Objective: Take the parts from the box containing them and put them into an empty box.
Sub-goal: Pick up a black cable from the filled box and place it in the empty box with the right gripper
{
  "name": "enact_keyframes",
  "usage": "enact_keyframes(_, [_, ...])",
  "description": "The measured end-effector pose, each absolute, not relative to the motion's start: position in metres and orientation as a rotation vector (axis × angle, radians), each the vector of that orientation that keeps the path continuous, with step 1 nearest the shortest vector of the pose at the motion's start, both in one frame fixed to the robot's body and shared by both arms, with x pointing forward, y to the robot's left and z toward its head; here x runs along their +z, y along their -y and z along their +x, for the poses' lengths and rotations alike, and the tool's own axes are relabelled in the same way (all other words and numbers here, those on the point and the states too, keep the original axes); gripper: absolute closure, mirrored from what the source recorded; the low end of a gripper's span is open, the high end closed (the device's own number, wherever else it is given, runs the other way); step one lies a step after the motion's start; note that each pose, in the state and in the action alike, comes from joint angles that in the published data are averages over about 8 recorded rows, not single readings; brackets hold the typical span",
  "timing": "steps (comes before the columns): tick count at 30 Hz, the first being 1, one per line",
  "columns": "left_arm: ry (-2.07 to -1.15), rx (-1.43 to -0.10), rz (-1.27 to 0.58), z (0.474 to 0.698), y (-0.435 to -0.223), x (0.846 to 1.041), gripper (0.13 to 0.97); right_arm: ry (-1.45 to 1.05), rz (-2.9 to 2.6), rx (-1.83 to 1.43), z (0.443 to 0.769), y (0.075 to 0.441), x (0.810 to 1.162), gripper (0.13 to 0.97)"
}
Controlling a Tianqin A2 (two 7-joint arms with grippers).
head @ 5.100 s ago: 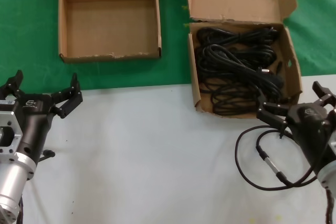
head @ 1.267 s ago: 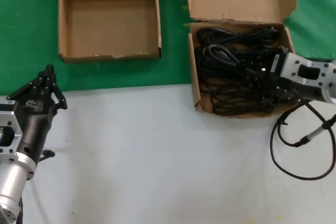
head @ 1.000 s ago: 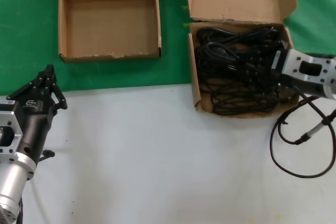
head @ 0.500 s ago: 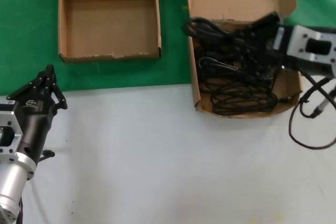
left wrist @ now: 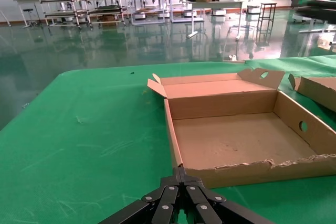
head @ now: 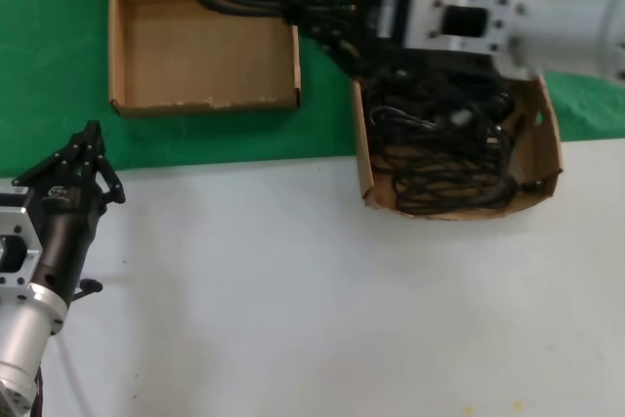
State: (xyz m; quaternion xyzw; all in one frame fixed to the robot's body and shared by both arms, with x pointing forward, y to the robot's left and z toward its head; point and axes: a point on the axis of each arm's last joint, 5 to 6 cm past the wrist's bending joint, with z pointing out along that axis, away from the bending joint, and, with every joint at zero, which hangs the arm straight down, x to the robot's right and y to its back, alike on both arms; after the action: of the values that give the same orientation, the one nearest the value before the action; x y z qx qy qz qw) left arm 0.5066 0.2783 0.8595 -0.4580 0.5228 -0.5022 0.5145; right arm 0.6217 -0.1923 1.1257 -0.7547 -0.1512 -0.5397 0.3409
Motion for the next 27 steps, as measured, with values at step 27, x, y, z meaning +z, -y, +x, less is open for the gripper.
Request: enact_keyframes(27, [-1.256,-1.207,-1.101,0.507,-0.278,0.859,0.952,0.459,-1.859,-1.459,0.693,0.099,1.076,0.841])
